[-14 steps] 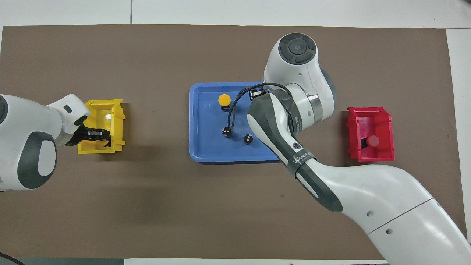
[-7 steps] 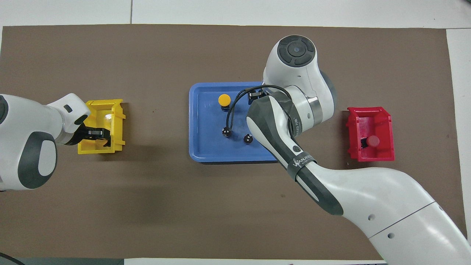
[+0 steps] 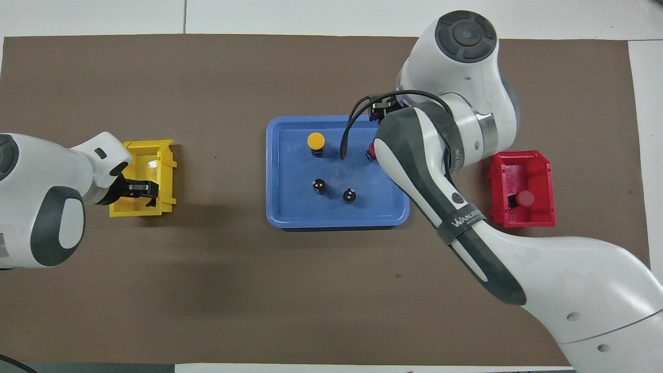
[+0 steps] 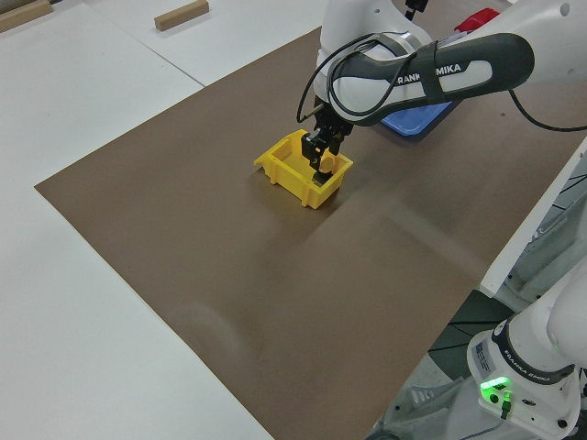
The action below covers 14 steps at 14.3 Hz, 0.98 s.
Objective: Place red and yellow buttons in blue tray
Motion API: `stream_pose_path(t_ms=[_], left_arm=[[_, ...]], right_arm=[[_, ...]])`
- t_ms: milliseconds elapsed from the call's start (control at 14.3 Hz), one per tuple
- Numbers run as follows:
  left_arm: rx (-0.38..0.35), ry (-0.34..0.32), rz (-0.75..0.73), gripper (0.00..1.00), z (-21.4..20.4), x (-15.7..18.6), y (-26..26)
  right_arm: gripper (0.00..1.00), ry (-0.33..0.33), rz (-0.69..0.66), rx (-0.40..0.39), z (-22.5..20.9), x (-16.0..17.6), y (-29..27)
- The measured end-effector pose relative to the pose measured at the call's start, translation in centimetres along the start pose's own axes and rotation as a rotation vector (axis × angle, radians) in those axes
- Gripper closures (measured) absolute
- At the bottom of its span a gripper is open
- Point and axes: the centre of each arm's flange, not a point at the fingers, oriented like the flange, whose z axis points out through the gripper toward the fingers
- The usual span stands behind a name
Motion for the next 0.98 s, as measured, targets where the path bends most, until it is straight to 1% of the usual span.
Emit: stream_pose_path(t_ms=[140, 210, 280, 350, 420, 490, 630, 840, 980], left_arm=[[0.0, 0.0, -0.001, 0.38, 0.0, 0.0, 0.0], [0.0, 0.0, -0.002, 0.4, 0.0, 0.0, -0.1], [0.0, 0.0, -0.003, 0.4, 0.0, 0.0, -0.1], [0.0, -0.002, -0.005, 0.44, 0.1, -0.1, -0.2], [0.0, -0.005, -0.007, 0.44, 0.2, -0.1, -0.3], [0.0, -0.007, -0.009, 0.47, 0.3, -0.2, -0.3], [0.0, -0.009, -0.01, 0.49, 0.4, -0.3, -0.3], [0.0, -0.009, -0.011, 0.49, 0.5, -0.3, -0.3], [0.0, -0.008, -0.012, 0.52, 0.6, -0.4, -0.3]], right_arm=[[0.25, -0.024, -0.02, -0.01, -2.3, 0.0, 4.7], [0.25, -0.039, -0.034, -0.014, -3.3, -0.3, 7.3], [0.25, -0.053, -0.045, -0.016, -4.1, -0.8, 9.8], [0.25, -0.066, -0.056, -0.018, -4.6, -1.5, 12.2], [0.25, -0.081, -0.064, -0.019, -4.7, -2.5, 14.2], [0.25, -0.101, -0.069, -0.019, -4.5, -3.7, 16.1], [0.25, -0.138, -0.073, -0.015, -3.3, -5.9, 19.6], [0.26, -0.163, -0.06, -0.009, -0.6, -8.8, 23.6], [0.27, -0.17, -0.047, -0.008, 1.0, -10.3, 24.5]])
